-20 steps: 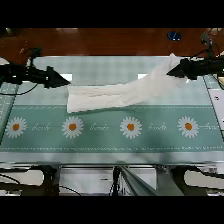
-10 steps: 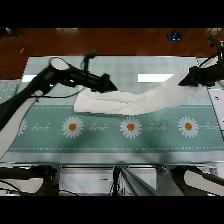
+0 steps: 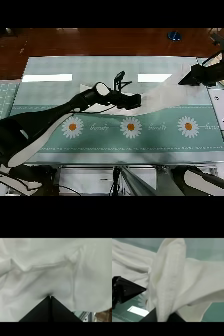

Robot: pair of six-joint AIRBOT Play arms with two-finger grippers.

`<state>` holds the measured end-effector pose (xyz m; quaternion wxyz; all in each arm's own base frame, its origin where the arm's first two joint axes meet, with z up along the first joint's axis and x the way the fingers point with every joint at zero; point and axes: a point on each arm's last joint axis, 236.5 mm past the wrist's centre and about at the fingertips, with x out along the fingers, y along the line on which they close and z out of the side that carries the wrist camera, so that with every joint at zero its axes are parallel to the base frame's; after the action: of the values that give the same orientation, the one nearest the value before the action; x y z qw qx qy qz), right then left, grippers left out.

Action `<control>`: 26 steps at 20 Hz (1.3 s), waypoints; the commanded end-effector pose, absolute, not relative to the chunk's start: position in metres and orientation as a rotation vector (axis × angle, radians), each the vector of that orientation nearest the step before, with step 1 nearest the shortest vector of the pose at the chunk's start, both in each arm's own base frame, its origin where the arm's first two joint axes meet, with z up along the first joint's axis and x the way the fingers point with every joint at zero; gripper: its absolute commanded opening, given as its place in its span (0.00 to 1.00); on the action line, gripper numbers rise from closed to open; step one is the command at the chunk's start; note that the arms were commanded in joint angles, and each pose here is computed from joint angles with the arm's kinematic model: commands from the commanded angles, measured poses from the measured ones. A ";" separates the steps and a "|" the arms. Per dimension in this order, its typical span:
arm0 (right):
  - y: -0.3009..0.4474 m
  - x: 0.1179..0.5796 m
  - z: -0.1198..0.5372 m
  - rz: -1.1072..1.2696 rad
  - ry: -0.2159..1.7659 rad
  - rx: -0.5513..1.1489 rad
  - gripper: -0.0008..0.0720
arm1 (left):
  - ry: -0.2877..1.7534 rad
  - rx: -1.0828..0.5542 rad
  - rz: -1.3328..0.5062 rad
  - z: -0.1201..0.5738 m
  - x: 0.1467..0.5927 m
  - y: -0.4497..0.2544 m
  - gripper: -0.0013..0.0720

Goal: Fold the shirts.

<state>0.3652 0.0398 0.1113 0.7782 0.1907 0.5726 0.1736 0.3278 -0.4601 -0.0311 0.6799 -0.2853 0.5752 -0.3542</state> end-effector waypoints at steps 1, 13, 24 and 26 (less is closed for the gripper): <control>0.045 0.360 0.129 0.388 1.193 0.403 0.03 | 1.270 -0.677 -0.720 -0.049 0.328 -0.476 0.05; 0.040 0.345 0.157 0.328 1.126 0.373 0.03 | 0.972 -0.537 -0.885 0.051 0.388 -0.452 0.05; 0.180 0.372 0.106 0.445 1.188 0.288 0.03 | 0.434 -0.202 -0.374 0.317 0.372 -0.037 0.05; 0.226 0.374 0.085 0.486 1.211 0.287 0.03 | 0.413 -0.184 -0.272 0.331 0.341 -0.006 0.05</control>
<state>0.3662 0.1682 0.1061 0.7891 0.1252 0.5632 0.2109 0.3934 -0.0587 0.3065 0.9450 -0.1220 0.2193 -0.2100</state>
